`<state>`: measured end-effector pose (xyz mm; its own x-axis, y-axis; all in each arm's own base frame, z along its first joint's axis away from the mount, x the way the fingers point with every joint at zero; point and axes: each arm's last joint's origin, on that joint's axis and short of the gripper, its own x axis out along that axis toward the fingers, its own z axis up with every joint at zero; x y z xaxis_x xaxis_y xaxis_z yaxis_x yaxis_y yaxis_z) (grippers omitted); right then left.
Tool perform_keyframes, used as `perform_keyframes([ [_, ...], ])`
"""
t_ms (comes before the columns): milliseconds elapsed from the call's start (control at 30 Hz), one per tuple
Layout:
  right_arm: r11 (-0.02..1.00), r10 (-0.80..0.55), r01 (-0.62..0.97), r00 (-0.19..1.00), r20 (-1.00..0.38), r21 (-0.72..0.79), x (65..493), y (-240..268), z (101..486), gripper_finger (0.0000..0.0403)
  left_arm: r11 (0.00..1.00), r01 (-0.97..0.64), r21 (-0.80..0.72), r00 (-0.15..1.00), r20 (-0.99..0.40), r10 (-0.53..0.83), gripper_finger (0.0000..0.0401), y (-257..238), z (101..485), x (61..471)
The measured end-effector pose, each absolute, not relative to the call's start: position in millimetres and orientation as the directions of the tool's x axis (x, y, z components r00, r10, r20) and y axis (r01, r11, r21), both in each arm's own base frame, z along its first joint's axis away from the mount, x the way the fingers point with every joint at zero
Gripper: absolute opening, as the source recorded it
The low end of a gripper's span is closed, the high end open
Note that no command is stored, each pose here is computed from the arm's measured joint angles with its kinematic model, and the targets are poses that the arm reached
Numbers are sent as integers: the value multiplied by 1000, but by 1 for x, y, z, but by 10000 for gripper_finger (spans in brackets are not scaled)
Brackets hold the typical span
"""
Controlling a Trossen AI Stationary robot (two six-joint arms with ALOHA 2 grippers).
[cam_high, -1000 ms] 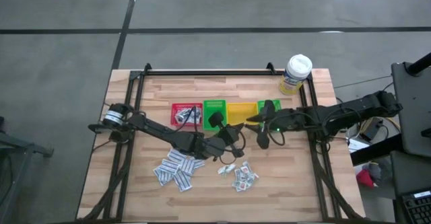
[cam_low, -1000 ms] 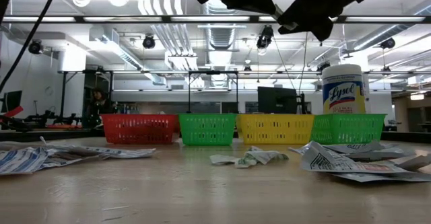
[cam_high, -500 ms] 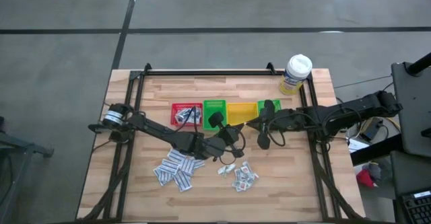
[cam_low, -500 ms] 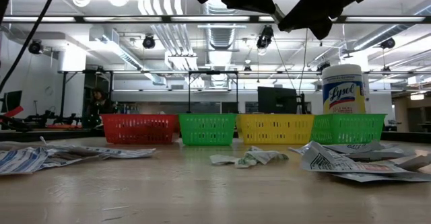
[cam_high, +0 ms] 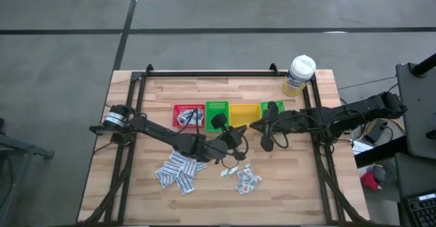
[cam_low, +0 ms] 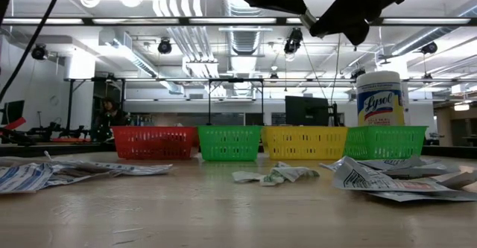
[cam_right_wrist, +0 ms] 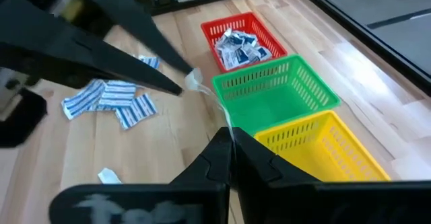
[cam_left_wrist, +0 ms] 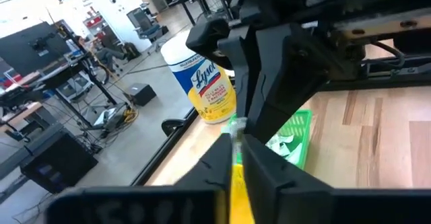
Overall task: Pick & Place First Aid Supplies
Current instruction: Put the green bandage into the right green basket
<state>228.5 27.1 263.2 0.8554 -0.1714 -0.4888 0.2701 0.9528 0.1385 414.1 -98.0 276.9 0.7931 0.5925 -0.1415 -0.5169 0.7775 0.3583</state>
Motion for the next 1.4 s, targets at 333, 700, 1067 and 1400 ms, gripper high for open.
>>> perform_keyframes([
  [333, 929, -224, 348, 798, -560, 124, 223, 21, 256, 8, 559, -658, 504, 605, -88, 791, 169, -95, 294, 396],
  [700, 818, -377, 575, 553, -743, 13, 201, -16, 239, 8, 478, -671, 567, 472, -171, 865, 184, -100, 274, 354],
  [1067, 747, -312, 663, 424, -850, 57, 185, -54, 231, 8, 482, -686, 545, 440, -217, 872, 183, -107, 257, 320],
  [1400, 745, -103, 622, 464, -880, 242, 173, -77, 229, 8, 527, -704, 476, 448, -280, 849, 183, -101, 242, 287],
])
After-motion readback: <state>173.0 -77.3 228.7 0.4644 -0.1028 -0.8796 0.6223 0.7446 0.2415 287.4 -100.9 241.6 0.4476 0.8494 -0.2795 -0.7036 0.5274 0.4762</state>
